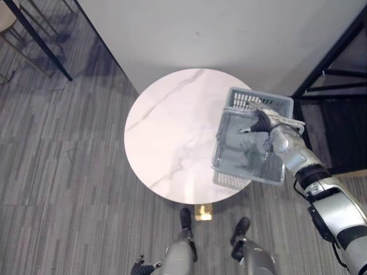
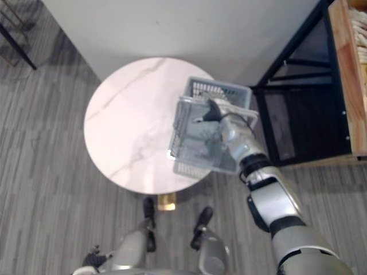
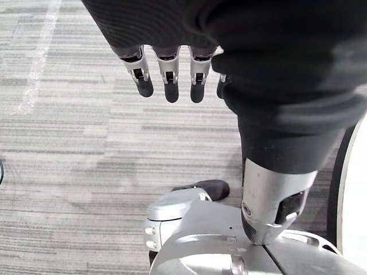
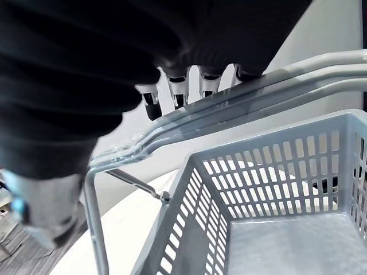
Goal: Pick vegetable in the basket
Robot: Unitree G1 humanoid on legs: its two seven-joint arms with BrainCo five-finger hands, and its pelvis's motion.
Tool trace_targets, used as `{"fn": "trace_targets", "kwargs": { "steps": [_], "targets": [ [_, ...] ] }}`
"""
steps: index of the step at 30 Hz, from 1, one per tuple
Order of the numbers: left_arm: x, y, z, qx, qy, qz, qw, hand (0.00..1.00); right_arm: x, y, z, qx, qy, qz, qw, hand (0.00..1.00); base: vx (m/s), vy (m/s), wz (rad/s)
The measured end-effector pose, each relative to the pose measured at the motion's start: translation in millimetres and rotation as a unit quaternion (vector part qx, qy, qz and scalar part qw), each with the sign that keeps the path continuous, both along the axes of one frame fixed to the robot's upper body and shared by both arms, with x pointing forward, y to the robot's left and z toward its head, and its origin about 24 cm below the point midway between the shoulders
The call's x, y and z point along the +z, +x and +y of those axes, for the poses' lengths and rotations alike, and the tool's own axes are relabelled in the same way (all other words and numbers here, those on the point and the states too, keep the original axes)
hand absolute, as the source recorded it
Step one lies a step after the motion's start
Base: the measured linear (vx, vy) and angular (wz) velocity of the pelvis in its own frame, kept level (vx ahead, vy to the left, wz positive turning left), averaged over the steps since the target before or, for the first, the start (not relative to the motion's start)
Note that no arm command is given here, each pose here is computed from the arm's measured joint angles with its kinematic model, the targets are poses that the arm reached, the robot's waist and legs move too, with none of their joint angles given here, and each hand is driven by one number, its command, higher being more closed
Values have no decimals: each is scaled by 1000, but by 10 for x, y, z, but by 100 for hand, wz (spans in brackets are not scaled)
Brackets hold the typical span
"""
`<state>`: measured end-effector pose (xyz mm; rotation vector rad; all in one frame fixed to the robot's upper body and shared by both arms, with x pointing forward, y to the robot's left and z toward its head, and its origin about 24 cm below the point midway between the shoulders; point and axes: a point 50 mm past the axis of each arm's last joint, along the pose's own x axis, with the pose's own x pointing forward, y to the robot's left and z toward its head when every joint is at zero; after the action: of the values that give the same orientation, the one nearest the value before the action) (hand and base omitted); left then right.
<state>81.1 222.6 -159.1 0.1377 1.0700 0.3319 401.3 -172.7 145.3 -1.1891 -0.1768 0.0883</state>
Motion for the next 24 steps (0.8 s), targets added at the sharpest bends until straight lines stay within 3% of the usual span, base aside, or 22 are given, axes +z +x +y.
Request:
{"fn": "trace_targets", "kwargs": {
  "steps": [14, 21, 24],
  "targets": [
    [32, 171, -36, -29, 3, -18, 999, 0, 249, 99, -460, -87, -15, -4, 996, 100, 13, 2, 10],
    [36, 184, -45, -42, 5, -20, 999, 0, 186, 78, -495, -69, -104, 20, 992, 100, 0, 0, 0],
    [39, 186, -28, -46, 7, -20, 999, 0, 143, 35, -450, -30, -179, 35, 983, 100, 0, 0, 0]
  ]
}}
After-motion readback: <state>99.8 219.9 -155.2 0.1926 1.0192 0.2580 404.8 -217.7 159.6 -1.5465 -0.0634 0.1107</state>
